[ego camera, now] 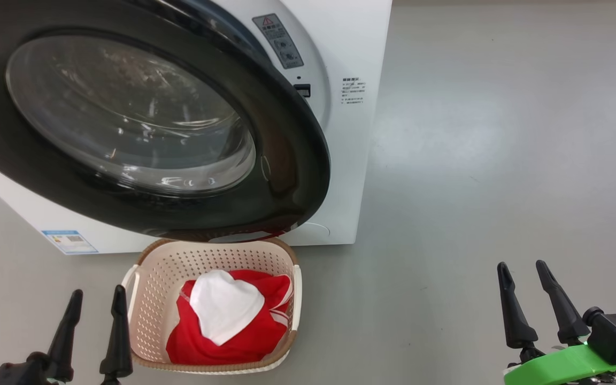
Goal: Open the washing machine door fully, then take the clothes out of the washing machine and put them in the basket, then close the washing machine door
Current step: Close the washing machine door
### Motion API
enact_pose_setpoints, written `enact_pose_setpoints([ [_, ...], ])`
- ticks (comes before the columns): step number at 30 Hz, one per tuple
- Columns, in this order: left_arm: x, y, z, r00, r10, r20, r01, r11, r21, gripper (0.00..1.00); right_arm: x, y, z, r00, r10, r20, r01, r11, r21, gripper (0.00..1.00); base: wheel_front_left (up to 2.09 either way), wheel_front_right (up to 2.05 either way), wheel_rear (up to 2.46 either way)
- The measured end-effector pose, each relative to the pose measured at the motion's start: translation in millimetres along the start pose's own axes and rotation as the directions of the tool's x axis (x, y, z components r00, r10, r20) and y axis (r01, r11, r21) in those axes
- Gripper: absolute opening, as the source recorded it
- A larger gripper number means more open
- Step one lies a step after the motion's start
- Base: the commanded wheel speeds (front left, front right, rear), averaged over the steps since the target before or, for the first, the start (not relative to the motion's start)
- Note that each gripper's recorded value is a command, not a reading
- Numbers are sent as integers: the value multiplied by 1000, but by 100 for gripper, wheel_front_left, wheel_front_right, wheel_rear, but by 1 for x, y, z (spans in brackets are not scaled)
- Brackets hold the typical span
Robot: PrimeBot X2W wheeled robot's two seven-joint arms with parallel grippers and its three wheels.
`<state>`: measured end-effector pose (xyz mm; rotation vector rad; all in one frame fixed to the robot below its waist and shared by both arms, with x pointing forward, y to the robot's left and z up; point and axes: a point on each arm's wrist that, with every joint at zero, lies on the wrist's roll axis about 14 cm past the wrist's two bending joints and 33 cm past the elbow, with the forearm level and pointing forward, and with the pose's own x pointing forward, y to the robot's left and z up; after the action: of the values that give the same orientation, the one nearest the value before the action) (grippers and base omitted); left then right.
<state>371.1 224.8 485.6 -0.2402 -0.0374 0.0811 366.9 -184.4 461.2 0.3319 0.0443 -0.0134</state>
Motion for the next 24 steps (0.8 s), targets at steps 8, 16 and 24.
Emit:
enact_pose_setpoints([
  [8, -4, 2, 1, 1000, 11, 2, -11, 1000, -3, 100, 5, 15, -4, 999, 47, -10, -47, 999, 4, 0, 0, 0, 0],
  [16, -13, 10, 3, 999, 46, 8, -46, 999, -12, 100, 30, 61, 4, 984, 176, 18, -176, 984, 26, 0, 0, 0, 0],
  [24, -25, 21, 4, 996, 93, 10, -93, 995, -22, 100, 51, 105, 4, 955, 295, 22, -296, 955, 35, 0, 0, 0, 0],
])
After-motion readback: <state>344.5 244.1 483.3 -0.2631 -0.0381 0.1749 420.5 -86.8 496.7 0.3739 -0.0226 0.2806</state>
